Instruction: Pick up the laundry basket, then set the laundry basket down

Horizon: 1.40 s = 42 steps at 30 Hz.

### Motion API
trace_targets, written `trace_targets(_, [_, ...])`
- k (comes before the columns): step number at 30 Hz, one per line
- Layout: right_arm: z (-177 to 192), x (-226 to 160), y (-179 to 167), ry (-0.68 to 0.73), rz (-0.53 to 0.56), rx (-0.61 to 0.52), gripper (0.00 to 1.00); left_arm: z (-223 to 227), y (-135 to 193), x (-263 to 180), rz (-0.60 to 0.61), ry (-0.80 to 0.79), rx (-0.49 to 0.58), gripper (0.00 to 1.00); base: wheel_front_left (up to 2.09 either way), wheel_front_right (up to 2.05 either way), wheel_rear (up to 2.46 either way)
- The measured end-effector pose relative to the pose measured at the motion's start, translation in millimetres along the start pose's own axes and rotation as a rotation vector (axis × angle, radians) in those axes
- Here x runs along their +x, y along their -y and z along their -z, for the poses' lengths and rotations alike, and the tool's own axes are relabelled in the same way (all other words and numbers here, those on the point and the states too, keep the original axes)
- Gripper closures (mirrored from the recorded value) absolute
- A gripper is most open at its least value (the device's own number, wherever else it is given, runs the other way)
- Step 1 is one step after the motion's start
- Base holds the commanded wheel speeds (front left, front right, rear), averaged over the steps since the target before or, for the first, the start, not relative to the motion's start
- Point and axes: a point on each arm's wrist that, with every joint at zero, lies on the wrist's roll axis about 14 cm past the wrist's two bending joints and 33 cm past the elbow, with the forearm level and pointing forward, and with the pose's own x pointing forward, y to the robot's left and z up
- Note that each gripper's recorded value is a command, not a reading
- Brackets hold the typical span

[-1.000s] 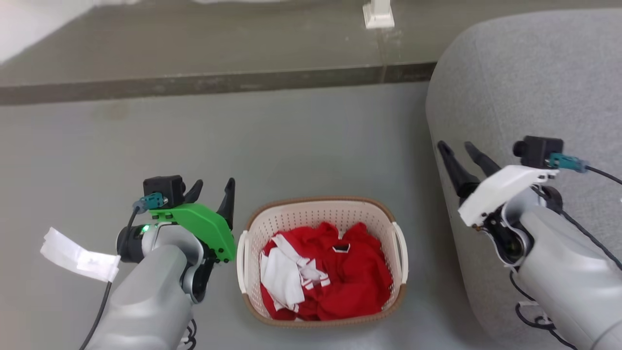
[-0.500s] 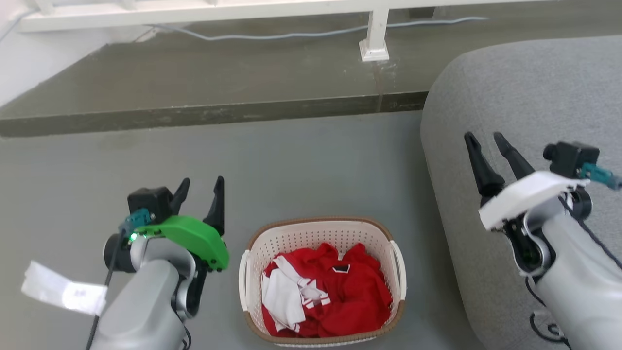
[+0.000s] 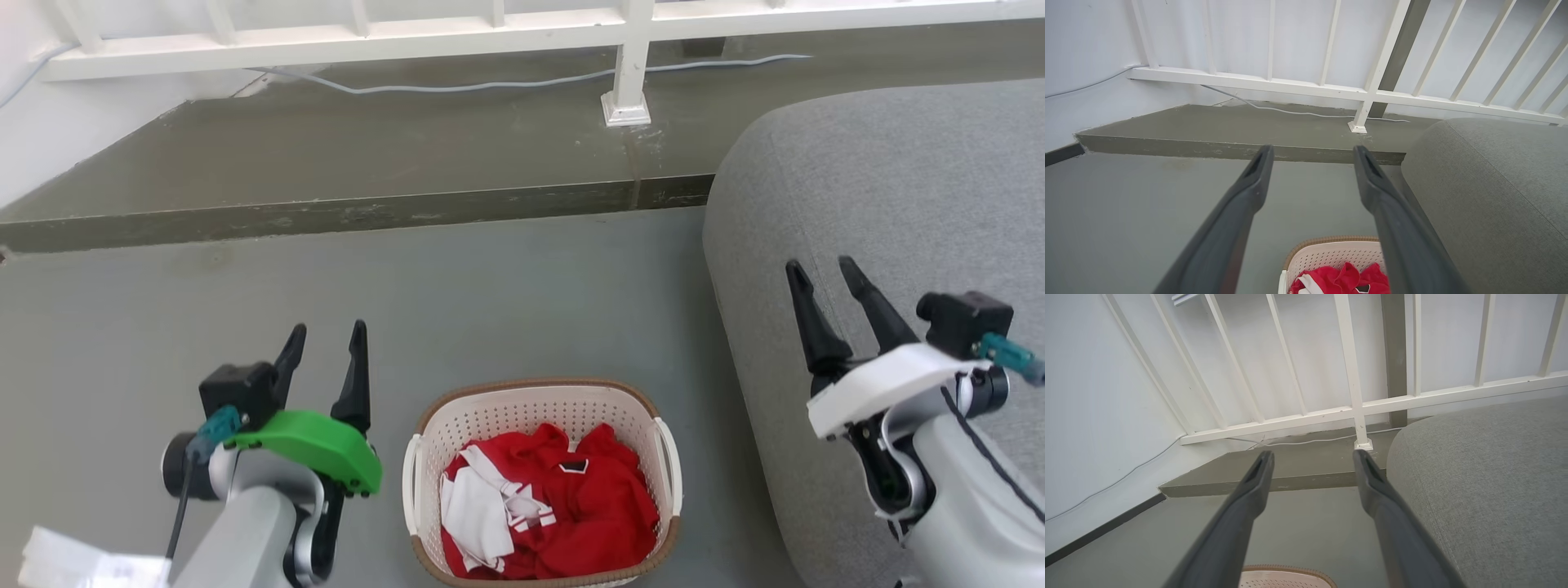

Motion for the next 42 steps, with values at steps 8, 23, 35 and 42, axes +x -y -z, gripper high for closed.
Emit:
trace_targets(8, [3.9,-9.8,0.9,0.006,0.021,-0.002,0.00,-5.3,-1.9,-8.9,-0.022,0.038,-0.015,0.00,0.00,0.00,0.00])
trace_targets(23, [8.4,-18.0,0.2,0.010,0.032,-0.011,0.00,-7.1,-5.2,-18.0,-0.040,0.061,-0.003,0.00,0.00,0.00,0.00])
trace_targets(35, [9.0,-20.1,0.7,0.016,0.032,-0.014,0.00,-6.4,-7.2,-22.7,-0.043,0.067,-0.009,0.00,0.00,0.00,0.00])
trace_targets(42, [12.9,-22.4,0.8,0.010,0.038,-0.008,0.00,-6.2,-7.5,-24.1,-0.040,0.070,0.008,0.00,0.00,0.00,0.00])
